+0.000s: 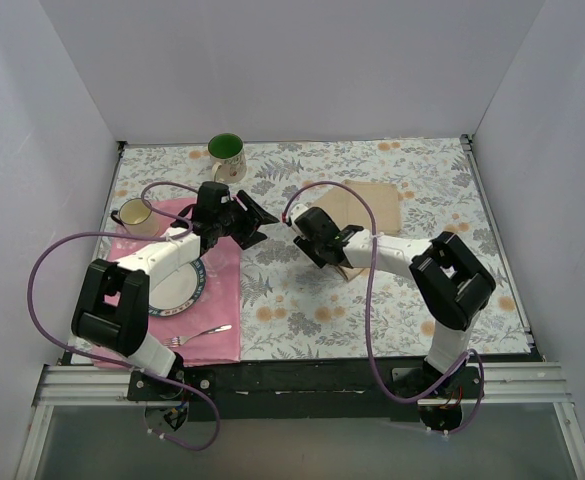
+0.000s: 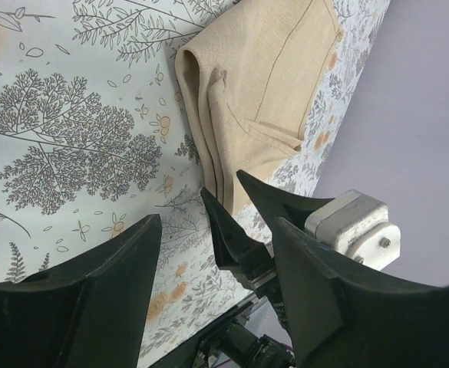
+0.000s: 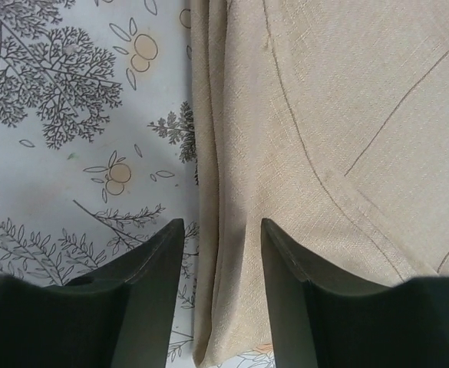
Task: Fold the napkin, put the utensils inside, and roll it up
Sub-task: Roll the napkin with the utensil
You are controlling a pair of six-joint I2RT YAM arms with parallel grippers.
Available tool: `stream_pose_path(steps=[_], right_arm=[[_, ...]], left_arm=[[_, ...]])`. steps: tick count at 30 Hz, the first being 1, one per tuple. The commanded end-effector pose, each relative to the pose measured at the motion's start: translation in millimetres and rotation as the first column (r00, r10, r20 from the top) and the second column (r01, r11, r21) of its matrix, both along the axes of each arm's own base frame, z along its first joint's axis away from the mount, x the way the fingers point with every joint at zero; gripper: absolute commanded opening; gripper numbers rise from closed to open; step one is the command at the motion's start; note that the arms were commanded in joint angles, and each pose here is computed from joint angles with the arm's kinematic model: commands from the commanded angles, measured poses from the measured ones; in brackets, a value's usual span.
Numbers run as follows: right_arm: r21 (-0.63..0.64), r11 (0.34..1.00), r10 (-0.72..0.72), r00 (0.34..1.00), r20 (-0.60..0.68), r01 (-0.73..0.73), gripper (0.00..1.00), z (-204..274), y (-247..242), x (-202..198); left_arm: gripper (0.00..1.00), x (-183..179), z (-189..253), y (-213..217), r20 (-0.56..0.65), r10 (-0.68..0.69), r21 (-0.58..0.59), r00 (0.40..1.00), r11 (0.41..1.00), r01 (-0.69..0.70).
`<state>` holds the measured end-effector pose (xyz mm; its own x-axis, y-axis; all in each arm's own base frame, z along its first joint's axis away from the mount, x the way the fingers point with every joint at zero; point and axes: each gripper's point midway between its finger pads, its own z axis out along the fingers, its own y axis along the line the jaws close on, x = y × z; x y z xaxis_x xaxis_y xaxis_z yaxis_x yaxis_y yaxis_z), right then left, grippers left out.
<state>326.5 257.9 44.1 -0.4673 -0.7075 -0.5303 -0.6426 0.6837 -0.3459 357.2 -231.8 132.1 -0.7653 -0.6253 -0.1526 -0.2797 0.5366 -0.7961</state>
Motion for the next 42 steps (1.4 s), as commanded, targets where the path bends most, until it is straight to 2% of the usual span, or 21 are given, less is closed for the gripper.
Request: stream_pose_path(steps=[1,6,9,13,16,20,25,28,32,33,38,42], right_arm=[[0.000,1.000,-0.023,0.996,0.087,0.023,0.52,5,5,17],[-0.019,1.000,-0.017,0.997,0.070,0.018,0.45,-11,5,14],[-0.026,0.999,-0.022,0.998,0.053,0.023,0.37,-19,5,13],[0.000,1.000,-0.017,1.000,0.018,0.017,0.11,-18,11,8],[0.067,0.998,-0.009,0.999,-0.040,0.012,0.01,-16,23,-1],[0.193,0.981,0.043,0.988,-0.149,-0.013,0.01,-12,42,-18],[0.326,0.945,0.069,0.969,-0.236,0.012,0.01,-3,47,-19],[0.438,0.898,0.112,0.943,-0.314,0.039,0.01,1,49,-20],[0.577,0.809,0.153,0.907,-0.392,0.113,0.01,9,43,-11],[0.587,0.799,0.156,0.899,-0.410,0.129,0.01,6,40,-10],[0.666,0.715,0.212,0.841,-0.497,0.213,0.01,3,29,-6],[0.689,0.666,0.227,0.803,-0.552,0.285,0.01,-4,24,-4]], left_arm=[[0.58,3,25,4,0.044,0.030,-0.010,0.999,1.000,-0.029],[0.58,2,24,7,0.037,0.036,-0.012,0.999,0.999,-0.035],[0.63,2,26,8,0.042,0.036,-0.014,0.998,0.999,-0.036],[0.73,1,25,10,0.056,0.021,-0.005,0.998,1.000,-0.021],[0.75,-4,23,9,0.057,-0.002,-0.024,0.998,1.000,0.004],[0.67,-13,15,5,0.052,-0.040,-0.054,0.998,0.998,0.043],[0.55,-21,7,2,0.043,-0.068,-0.069,0.997,0.995,0.071],[0.49,-26,-1,0,0.032,-0.083,-0.070,0.996,0.994,0.085],[0.46,-36,-12,-16,0.001,-0.133,-0.064,0.991,0.989,0.133],[0.46,-34,-8,-22,0.024,-0.141,-0.073,0.990,0.987,0.143],[0.42,-42,-23,-51,-0.010,-0.196,-0.060,0.981,0.979,0.195],[0.31,-42,-32,-67,-0.033,-0.216,-0.093,0.976,0.973,0.212]])
